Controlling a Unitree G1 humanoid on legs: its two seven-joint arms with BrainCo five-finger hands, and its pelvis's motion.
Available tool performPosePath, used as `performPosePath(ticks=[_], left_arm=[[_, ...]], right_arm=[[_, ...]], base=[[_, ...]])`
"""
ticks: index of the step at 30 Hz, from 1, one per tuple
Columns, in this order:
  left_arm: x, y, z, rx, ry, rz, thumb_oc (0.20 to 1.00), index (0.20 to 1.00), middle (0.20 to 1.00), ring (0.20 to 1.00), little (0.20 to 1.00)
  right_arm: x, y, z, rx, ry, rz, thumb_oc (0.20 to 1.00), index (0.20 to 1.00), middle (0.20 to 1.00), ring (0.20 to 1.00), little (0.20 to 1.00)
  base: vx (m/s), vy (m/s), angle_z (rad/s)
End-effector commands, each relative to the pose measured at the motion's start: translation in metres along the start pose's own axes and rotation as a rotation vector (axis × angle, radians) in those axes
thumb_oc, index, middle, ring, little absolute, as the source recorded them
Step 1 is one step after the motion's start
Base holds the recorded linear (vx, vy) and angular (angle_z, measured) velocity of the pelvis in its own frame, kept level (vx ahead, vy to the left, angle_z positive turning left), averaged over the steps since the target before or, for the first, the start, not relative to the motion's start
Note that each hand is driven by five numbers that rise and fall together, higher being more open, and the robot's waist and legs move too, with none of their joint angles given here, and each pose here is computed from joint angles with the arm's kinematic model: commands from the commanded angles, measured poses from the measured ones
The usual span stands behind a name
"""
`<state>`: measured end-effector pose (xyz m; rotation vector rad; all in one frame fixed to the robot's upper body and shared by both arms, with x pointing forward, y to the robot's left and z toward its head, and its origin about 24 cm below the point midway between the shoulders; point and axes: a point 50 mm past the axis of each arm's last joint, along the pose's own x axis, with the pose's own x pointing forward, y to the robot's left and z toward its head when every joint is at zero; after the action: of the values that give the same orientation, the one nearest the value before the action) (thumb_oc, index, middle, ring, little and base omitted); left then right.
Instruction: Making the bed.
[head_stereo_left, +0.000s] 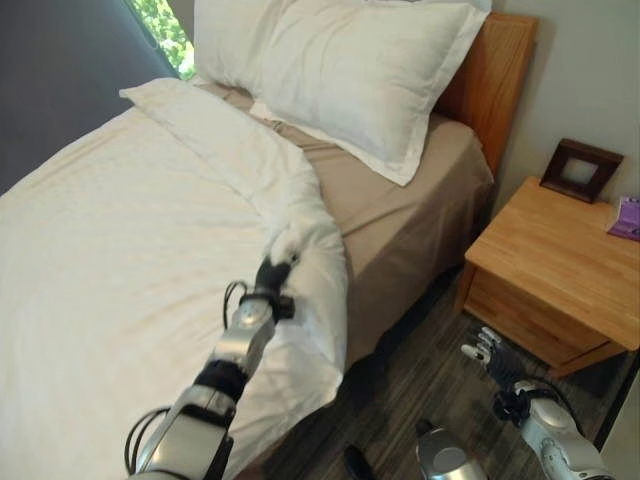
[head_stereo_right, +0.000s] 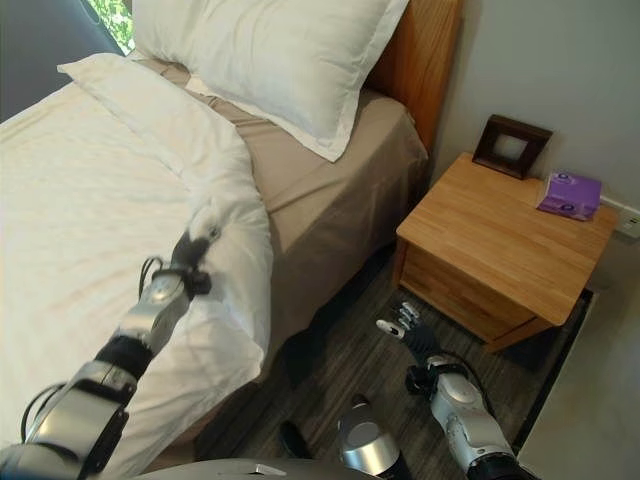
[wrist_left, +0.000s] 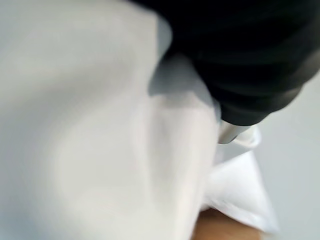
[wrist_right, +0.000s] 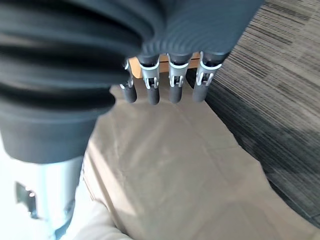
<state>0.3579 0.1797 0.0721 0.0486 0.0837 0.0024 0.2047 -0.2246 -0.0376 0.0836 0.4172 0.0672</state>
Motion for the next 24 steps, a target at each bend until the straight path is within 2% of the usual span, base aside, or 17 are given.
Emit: performPosePath(ticks=[1,5,10,14,15,16,17,18,19,20,24], left_arm=[[0.024,0.001,0.086,-0.030,-0.283,0.027,0.200,0.200,0.200,0.200,0.200],[0.034,-0.012,0.121,-0.017,-0.358,0.022,0.200,0.200,0.200,0.200,0.200],[0.040,-0.034,0.109,0.045,-0.290,-0.037,0.200,0.200,0.200,0.200,0.200],[0.035,-0.067,0.092,0.010,-0.254,-0.140,0.200,0.200,0.200,0.200,0.200],[0.035,-0.067,0.092,0.010,-0.254,-0.140,0.200,0.200,0.200,0.200,0.200],[0.027,-0.093,0.073,0.029,-0.207,-0.246,0.200,0.200,0.200,0.200,0.200],[0.027,-0.093,0.073,0.029,-0.206,-0.246,0.200,0.200,0.200,0.200,0.200],[0.025,-0.101,0.070,0.044,-0.205,-0.280,0.338,0.338,0.338,0.338,0.338],[0.020,-0.113,0.067,0.068,-0.201,-0.343,0.533,0.533,0.533,0.533,0.533],[0.016,-0.121,0.066,0.080,-0.206,-0.388,1.000,1.000,1.000,1.000,1.000],[-0.010,-0.164,0.065,0.116,-0.257,-0.608,1.000,1.000,1.000,1.000,1.000]], right_arm=[[0.002,0.014,0.004,-0.010,-0.049,0.061,1.000,1.000,1.000,1.000,1.000],[0.002,0.014,0.004,0.023,-0.061,0.051,1.000,1.000,1.000,1.000,1.000],[-0.002,0.010,-0.004,0.029,-0.027,0.046,1.000,1.000,1.000,1.000,1.000],[-0.001,0.009,-0.004,0.037,-0.025,0.038,1.000,1.000,1.000,1.000,1.000],[-0.001,0.009,-0.004,0.037,-0.025,0.038,1.000,1.000,1.000,1.000,1.000],[0.000,0.009,-0.005,0.042,-0.019,0.035,1.000,1.000,1.000,1.000,1.000],[0.000,0.009,-0.005,0.042,-0.019,0.035,1.000,1.000,1.000,1.000,1.000],[0.001,0.009,-0.004,0.040,-0.021,0.036,1.000,1.000,1.000,1.000,1.000],[0.002,0.008,-0.002,0.038,-0.022,0.036,1.000,1.000,1.000,1.000,1.000],[0.002,0.008,-0.002,0.038,-0.022,0.037,1.000,1.000,1.000,1.000,1.000],[0.003,0.006,-0.002,0.036,-0.013,0.025,1.000,1.000,1.000,1.000,1.000]], base=[[0.00,-0.013,-0.09],[0.00,-0.019,-0.23],[0.02,-0.012,-0.34],[0.00,-0.010,-0.16],[0.00,-0.020,-0.10],[0.00,-0.013,-0.14],[0.00,-0.015,-0.13],[-0.01,-0.003,-0.05],[0.00,0.000,0.00],[0.00,0.000,0.00],[-0.01,-0.003,0.05]])
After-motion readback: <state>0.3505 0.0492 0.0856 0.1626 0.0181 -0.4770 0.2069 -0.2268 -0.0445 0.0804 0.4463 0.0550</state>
